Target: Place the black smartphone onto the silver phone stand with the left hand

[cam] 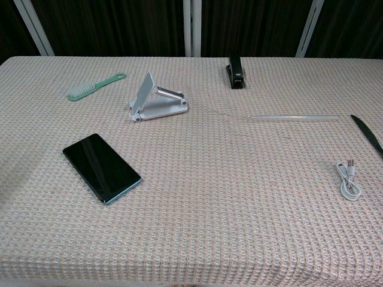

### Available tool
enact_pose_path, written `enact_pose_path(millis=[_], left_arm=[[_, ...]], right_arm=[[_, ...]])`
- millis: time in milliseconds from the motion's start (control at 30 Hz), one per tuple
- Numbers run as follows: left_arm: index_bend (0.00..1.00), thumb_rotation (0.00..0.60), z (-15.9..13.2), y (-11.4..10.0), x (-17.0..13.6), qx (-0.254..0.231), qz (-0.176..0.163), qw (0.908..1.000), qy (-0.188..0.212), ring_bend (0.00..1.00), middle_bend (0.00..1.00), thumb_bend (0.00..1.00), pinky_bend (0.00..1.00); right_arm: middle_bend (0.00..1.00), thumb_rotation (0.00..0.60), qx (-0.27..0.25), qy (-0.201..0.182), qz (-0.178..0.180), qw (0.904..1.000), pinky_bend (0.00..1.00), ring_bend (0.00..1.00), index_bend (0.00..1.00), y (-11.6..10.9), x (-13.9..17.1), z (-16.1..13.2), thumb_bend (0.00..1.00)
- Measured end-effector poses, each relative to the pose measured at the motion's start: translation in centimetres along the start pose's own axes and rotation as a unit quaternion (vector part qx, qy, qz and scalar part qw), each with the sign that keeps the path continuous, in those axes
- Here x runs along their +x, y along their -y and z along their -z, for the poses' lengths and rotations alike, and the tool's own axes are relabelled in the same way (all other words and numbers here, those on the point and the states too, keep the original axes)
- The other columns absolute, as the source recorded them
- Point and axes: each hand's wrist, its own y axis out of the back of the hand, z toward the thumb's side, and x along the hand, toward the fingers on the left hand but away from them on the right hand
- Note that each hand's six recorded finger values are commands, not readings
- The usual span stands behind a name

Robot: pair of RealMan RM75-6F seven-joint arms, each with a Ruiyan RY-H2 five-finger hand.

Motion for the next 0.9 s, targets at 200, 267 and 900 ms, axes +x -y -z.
enact_pose_path(millis=[200,267,900], left_arm=[[0.03,0.6,-3.2,-0.3,1.4,0.011,0.017,0.9983,0.056,0.04,0.01,0.13,0.16],[0.03,0.6,-4.6,0.0,2.1,0.023,0.027,0.9959,0.083,0.04,0.01,0.13,0.16],[0.03,0.6,-18.3,8.2,9.6,0.104,0.151,0.9413,0.284,0.04,0.02,0.13,0.18]], right_arm=[[0.0,0.6,-0.005,0.008,0.005,0.9999,0.0,0.0,0.0,-0.4,-0.1,0.3,0.2],[0.0,0.6,-0.006,0.011,0.006,0.9999,0.0,0.0,0.0,-0.4,-0.3,0.4,0.2],[0.0,0.6,0.006,0.028,0.004,0.9996,0.0,0.0,0.0,-0.8,0.0,1.9,0.2]])
